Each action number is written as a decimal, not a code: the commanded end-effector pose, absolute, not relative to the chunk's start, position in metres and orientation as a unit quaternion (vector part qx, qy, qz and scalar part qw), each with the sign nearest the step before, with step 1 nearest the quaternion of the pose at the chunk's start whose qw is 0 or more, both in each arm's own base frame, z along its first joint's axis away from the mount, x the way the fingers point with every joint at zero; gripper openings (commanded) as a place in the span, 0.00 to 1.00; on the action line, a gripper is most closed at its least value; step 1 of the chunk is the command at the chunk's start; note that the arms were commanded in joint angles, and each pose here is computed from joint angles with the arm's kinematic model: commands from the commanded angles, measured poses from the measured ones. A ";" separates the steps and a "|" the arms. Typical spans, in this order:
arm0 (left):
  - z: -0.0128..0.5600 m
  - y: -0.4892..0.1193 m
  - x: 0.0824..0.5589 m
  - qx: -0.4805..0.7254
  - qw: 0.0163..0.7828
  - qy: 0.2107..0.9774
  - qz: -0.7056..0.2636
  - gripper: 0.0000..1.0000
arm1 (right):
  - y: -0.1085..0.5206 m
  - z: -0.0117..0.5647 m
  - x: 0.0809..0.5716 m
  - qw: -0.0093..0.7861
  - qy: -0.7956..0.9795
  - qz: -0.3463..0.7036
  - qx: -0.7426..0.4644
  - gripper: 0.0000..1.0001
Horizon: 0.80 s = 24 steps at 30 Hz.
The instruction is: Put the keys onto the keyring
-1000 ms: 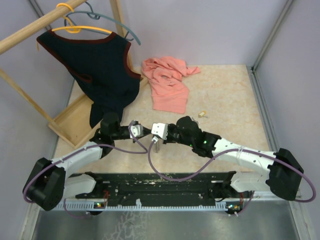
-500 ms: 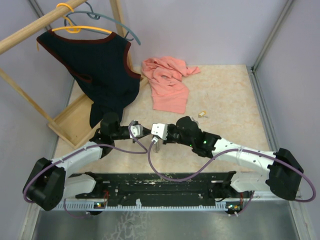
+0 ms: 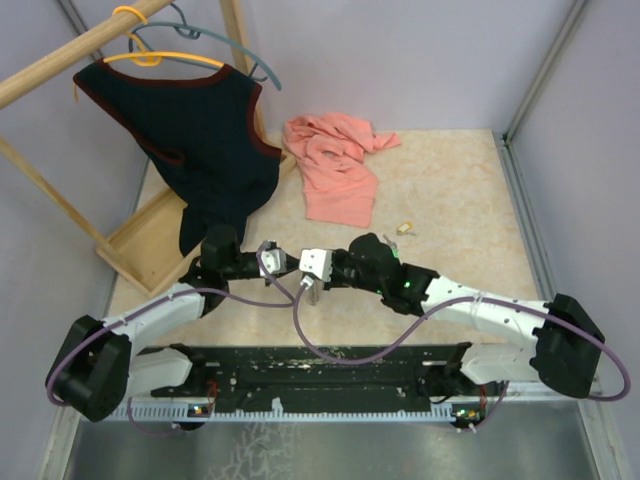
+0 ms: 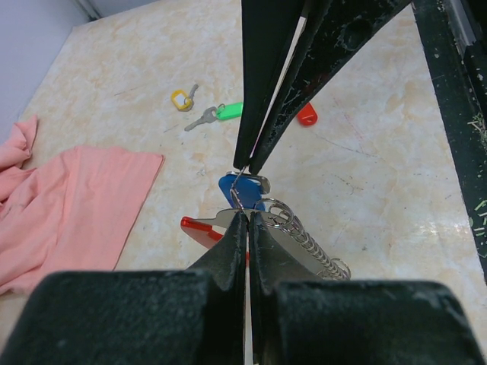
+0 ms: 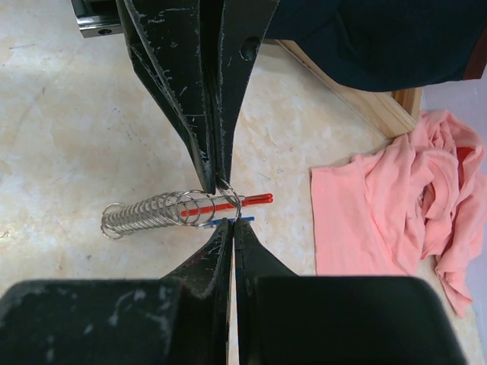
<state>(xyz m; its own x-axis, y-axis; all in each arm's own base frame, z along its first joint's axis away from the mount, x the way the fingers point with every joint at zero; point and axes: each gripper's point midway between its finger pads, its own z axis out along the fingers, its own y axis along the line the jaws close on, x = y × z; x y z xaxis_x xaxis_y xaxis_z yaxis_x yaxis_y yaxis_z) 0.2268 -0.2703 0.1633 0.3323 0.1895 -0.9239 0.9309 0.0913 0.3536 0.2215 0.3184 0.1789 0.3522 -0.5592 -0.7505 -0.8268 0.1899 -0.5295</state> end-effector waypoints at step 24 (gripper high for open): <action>0.175 -0.275 0.211 0.629 0.582 0.408 -0.314 0.00 | 0.337 0.201 0.205 0.494 0.509 0.153 -0.688 0.00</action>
